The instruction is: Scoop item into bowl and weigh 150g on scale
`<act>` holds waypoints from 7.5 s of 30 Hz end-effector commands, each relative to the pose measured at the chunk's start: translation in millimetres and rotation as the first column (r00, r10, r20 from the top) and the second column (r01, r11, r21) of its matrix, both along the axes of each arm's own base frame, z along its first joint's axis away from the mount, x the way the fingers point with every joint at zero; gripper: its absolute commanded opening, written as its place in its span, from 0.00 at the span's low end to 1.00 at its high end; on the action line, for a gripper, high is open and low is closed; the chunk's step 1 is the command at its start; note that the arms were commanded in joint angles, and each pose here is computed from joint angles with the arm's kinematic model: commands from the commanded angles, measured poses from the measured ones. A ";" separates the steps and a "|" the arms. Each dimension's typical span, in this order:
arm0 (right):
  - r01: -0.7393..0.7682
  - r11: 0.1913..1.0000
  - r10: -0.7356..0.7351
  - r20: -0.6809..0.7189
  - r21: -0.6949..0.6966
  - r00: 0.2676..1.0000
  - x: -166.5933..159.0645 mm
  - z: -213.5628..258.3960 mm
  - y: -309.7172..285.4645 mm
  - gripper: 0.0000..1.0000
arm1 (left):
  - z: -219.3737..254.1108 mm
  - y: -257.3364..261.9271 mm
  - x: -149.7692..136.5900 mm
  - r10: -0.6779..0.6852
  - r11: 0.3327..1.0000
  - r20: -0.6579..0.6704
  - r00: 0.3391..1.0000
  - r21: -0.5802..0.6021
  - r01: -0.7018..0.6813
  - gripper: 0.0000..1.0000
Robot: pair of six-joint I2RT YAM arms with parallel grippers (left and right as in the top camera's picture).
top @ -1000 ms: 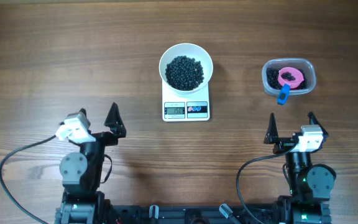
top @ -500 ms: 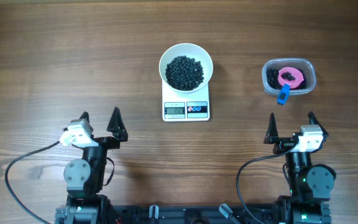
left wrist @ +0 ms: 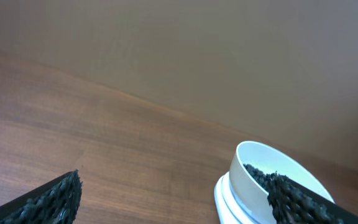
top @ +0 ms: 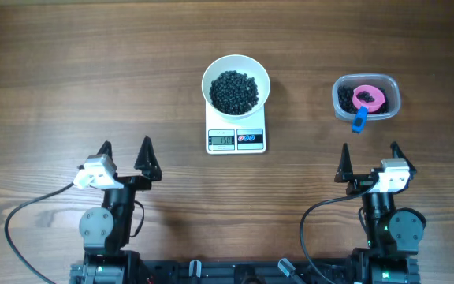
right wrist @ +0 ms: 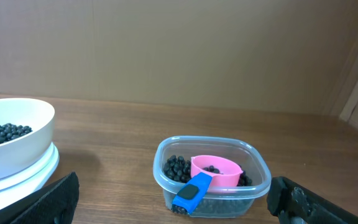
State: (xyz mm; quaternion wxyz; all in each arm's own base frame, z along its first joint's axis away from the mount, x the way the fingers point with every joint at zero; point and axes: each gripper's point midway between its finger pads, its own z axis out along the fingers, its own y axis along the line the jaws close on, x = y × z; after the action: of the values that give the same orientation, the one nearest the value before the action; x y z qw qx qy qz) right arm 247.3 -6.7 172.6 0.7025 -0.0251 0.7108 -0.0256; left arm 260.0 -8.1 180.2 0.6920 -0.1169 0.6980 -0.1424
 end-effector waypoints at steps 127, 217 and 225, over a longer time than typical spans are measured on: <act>-0.002 0.999 0.001 0.016 0.053 1.000 -0.7 3.2 0.7 1.00 | -23.9 -2.8 -14.1 -0.018 0.994 -0.071 0.997 0.111 0.025 1.00; -0.080 0.994 0.080 0.014 0.072 0.997 -1.0 2.8 21.0 1.00 | -23.9 -2.8 -14.1 -0.018 0.994 -0.071 0.997 0.111 0.025 1.00; -0.080 0.994 0.080 0.014 0.072 0.997 -1.0 2.8 21.0 1.00 | -23.8 -2.8 -14.2 -0.018 0.994 -0.071 0.997 0.111 0.025 1.00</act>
State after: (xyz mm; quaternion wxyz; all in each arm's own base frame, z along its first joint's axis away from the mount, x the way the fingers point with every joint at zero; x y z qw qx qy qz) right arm 246.9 15.6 172.6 0.7026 -0.0380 0.7102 0.0249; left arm 245.9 -9.0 158.7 0.6704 -0.0863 0.7288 -0.1097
